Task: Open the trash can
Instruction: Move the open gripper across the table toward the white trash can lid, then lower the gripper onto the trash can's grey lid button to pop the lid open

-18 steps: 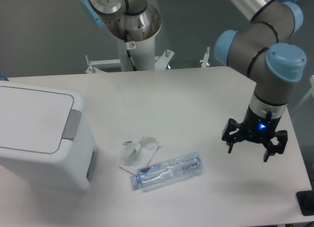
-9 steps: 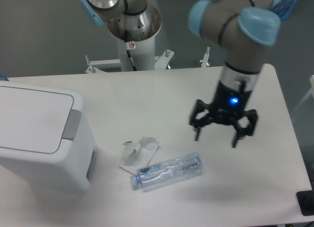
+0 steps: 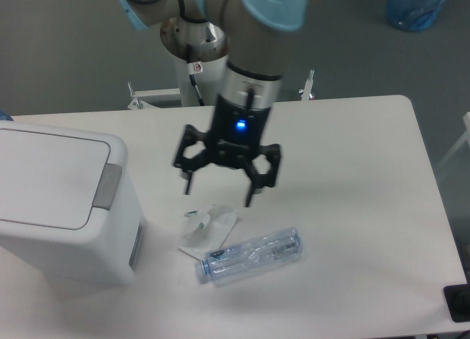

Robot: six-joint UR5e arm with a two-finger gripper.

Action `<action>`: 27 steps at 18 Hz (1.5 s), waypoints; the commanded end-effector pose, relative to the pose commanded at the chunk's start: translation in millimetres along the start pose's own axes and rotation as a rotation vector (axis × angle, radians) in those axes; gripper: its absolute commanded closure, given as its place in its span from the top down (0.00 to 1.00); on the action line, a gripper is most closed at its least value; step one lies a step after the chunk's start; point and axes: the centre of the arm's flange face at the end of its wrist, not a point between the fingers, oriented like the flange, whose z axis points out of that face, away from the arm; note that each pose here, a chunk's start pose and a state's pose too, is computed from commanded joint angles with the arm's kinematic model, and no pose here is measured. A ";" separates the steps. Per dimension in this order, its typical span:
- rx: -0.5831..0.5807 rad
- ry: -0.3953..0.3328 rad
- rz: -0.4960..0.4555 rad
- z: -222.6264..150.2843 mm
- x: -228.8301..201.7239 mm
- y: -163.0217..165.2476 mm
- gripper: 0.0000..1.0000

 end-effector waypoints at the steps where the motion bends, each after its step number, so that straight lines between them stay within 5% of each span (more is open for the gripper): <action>1: -0.002 0.006 -0.006 2.0 6.3 -0.6 1.00; 8: -0.007 0.031 0.009 7.2 40.8 -3.3 1.00; 27: -0.025 0.027 0.013 33.0 34.3 11.0 1.00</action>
